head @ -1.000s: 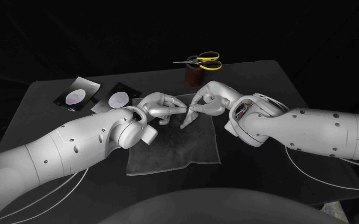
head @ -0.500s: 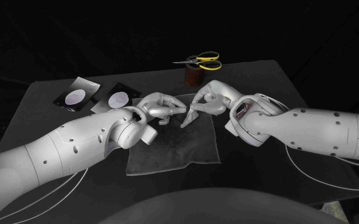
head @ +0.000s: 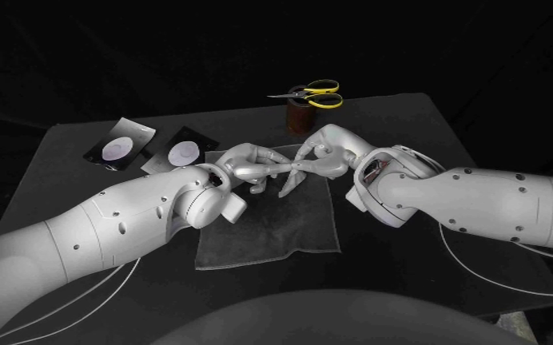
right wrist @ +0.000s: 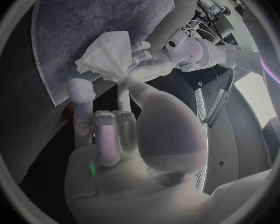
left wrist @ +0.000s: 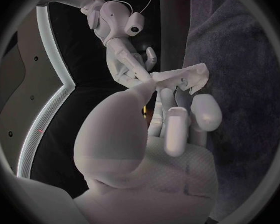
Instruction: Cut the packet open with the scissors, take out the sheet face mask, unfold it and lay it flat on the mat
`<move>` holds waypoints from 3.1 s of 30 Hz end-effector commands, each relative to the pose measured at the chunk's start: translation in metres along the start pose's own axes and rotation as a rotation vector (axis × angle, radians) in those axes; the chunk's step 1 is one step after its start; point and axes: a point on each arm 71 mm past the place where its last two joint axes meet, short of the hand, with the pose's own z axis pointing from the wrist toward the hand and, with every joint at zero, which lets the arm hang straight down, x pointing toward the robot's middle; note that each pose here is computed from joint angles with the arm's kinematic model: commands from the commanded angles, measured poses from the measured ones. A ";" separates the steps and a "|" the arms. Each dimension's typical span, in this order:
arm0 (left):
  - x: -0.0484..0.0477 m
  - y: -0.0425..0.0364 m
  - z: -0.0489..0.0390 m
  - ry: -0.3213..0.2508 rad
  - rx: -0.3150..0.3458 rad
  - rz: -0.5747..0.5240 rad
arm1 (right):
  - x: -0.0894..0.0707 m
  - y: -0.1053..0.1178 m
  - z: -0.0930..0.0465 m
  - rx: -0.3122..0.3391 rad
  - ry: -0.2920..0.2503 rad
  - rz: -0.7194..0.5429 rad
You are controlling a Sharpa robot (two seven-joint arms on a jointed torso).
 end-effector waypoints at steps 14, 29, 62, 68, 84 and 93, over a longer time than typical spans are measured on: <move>0.0077 -0.0017 0.0013 0.074 0.002 0.007 | 0.000 0.000 0.001 -0.006 -0.003 0.012; 0.0081 -0.0030 0.0014 0.067 0.022 -0.004 | 0.002 -0.001 0.002 0.000 0.020 0.007; 0.0029 -0.0023 0.0016 0.007 0.018 -0.022 | 0.000 -0.003 0.000 0.007 0.021 0.013; 0.0000 -0.0013 0.0001 -0.008 0.014 -0.041 | -0.002 -0.007 0.000 0.018 0.017 0.007; -0.0035 0.0017 -0.0028 -0.007 -0.009 -0.028 | -0.003 -0.007 -0.001 0.019 0.009 0.012; 0.0028 0.0003 -0.0006 0.021 -0.011 -0.004 | 0.000 -0.003 -0.002 0.008 0.013 0.020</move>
